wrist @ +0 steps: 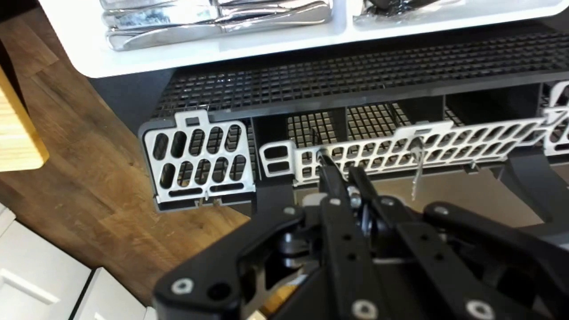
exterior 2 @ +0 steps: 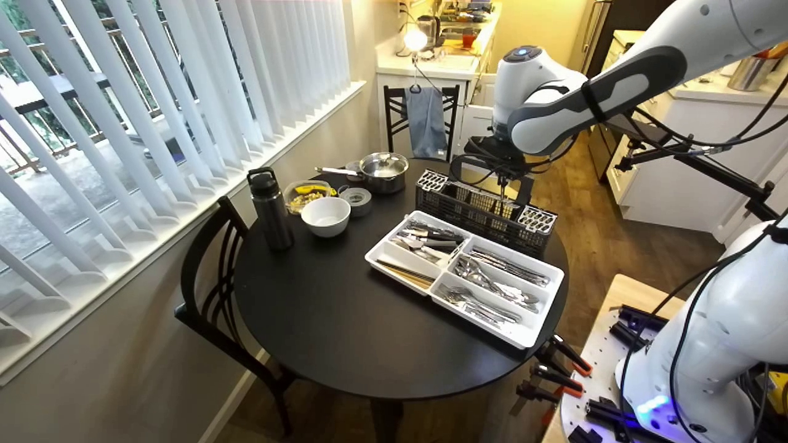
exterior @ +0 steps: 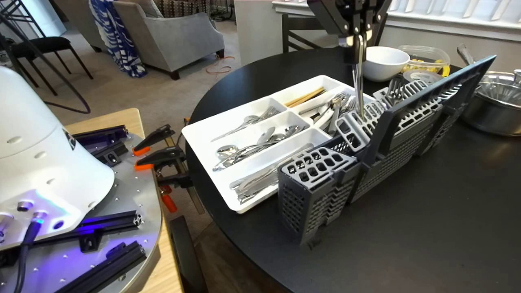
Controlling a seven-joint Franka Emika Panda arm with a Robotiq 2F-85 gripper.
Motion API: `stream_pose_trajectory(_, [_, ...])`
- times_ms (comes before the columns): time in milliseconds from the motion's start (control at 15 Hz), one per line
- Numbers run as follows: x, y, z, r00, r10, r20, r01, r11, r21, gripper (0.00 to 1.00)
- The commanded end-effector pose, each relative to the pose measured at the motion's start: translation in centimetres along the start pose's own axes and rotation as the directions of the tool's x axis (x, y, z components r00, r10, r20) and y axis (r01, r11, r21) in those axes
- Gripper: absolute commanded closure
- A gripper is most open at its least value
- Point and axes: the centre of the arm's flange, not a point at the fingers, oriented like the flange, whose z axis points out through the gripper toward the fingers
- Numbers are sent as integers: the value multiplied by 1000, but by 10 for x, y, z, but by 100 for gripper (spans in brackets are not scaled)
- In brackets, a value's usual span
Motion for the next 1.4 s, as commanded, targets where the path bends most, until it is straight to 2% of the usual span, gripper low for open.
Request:
stream_pose_trajectory(0, [-2,15,-34,1000,-11,11,10,998,69,98])
stream_pose_trajectory(267, [-3,-1,-36,1000,6,19,-7,998,69,98])
stream_pose_trajectory(467, [4,2,-46,999,25,39,-28,996,85,98])
stream_pose_trajectory(667, [11,9,-72,997,63,43,-67,993,99,98])
stream_pose_trajectory(933, [15,27,-126,997,74,25,-76,991,113,98])
stream_pose_trajectory(1067, [10,37,-146,997,63,54,-66,996,53,98])
stream_pose_trajectory(1333, [-16,42,-149,996,58,64,-52,994,-94,98])
